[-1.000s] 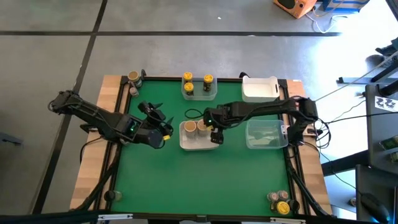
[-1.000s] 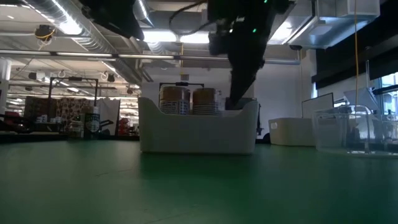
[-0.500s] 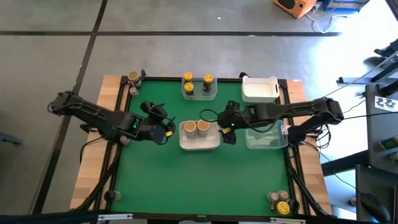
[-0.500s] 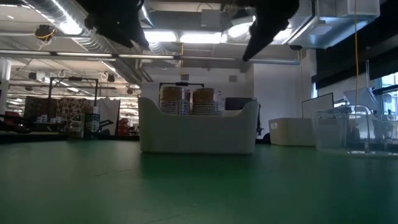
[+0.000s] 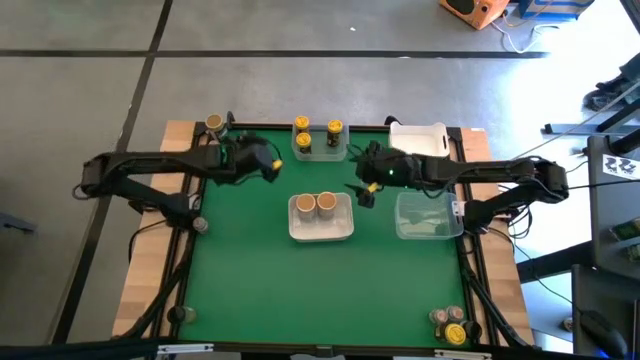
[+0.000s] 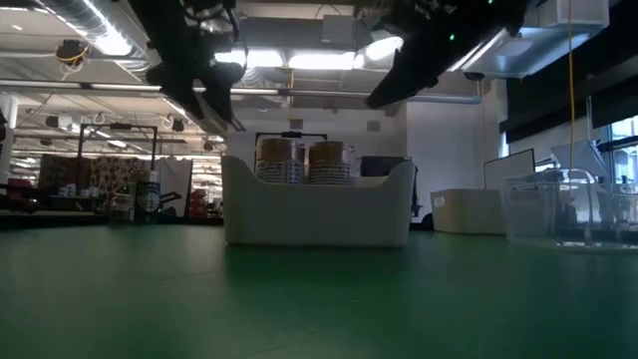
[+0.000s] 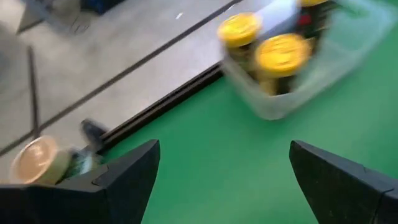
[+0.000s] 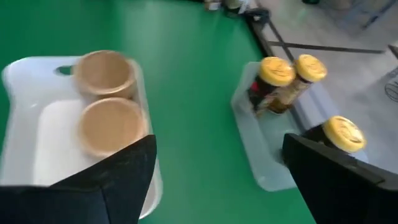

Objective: Sort spices by type
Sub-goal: Put the gold seasoning bottle into the bottom white bin

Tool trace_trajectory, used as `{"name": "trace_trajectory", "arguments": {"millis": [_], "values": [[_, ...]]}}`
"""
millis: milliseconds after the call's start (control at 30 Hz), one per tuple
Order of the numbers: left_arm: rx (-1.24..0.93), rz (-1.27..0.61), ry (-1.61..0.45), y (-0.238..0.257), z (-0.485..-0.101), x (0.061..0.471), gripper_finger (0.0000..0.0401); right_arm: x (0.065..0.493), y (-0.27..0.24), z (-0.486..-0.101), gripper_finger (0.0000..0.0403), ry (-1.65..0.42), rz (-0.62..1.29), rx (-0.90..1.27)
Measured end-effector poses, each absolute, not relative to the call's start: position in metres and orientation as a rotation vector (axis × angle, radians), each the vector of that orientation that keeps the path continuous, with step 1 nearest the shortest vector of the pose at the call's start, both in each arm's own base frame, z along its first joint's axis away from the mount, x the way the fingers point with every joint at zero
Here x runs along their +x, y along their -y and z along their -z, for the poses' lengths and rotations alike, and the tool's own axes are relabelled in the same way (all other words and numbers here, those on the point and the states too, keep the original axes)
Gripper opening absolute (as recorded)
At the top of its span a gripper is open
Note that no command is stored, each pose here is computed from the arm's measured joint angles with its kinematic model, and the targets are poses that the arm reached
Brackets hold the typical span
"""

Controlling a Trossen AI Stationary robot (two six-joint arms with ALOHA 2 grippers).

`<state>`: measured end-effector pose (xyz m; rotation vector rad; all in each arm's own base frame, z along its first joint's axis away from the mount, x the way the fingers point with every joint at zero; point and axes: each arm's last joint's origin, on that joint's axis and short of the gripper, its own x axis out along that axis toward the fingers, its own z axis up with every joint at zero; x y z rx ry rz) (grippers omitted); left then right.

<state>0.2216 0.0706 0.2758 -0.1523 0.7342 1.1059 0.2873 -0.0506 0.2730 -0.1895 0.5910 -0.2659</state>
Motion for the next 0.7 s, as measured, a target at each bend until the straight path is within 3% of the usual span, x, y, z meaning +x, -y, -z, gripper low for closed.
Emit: {"name": "trace_trajectory", "arguments": {"millis": [300, 700], "values": [[-0.209, -1.293, -0.770, -0.124, -0.297, 0.199, 0.0345, 0.283, 0.086, -0.282, 0.0348, -0.524, 0.362, -0.166], [-0.200, -1.416, -0.968, -0.188, -0.313, 0.189, 0.0345, 0.278, 0.106, -0.286, 0.0348, -0.509, 0.415, -0.270]]}}
